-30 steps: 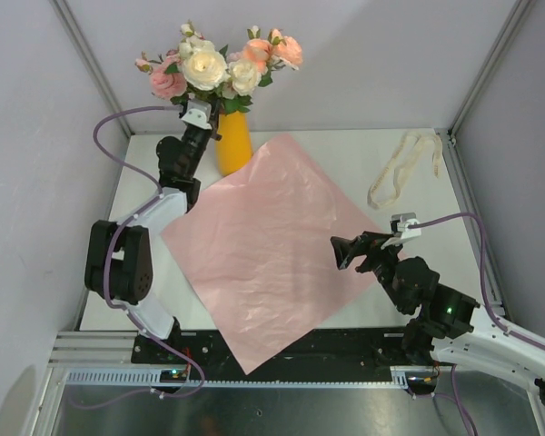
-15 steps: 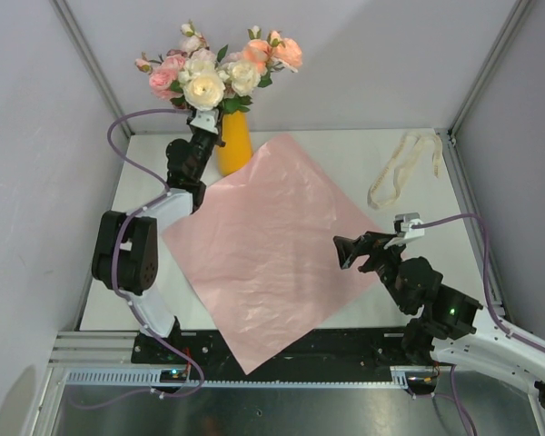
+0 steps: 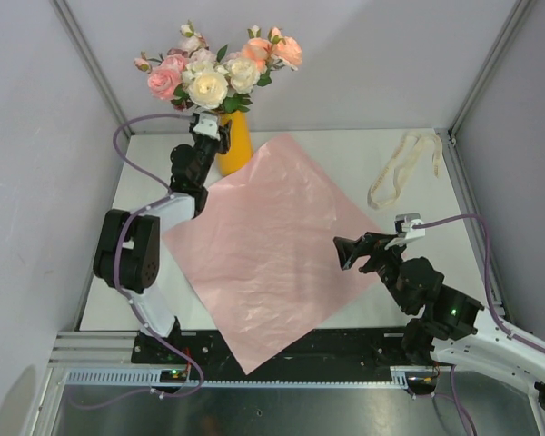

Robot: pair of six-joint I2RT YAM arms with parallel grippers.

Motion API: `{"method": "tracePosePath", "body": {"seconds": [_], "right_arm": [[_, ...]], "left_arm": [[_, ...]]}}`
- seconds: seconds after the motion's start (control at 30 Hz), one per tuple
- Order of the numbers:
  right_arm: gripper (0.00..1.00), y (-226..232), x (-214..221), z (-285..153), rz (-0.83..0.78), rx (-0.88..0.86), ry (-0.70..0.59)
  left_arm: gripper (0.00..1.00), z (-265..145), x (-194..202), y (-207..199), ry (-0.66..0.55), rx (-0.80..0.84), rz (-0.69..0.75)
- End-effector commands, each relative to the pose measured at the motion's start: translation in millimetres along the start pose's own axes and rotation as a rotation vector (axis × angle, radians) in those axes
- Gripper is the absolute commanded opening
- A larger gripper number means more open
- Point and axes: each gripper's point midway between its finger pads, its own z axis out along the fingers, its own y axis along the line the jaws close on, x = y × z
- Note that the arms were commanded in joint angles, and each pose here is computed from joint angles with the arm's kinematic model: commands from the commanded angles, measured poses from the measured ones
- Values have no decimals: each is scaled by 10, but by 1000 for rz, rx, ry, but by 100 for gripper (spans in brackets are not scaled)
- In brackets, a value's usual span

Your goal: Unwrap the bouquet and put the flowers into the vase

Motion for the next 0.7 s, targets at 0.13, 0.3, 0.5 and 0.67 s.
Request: {"method": "tracePosePath", "body": {"seconds": [0.13, 0.3, 0.5, 0.67], "right_arm": [[99, 74, -114, -1, 43, -25, -22], [99, 84, -132, 33, 44, -27, -16], [99, 111, -8, -39, 56, -43, 79], [99, 115, -83, -155, 41, -44, 128]], "left_arm": [[88, -389, -542, -112, -58, 20, -109], [99, -848, -573, -339, -26, 17, -163], [100, -1558, -1005, -411, 10, -13, -327], [100, -2113, -1200, -661, 62, 128, -397]]}}
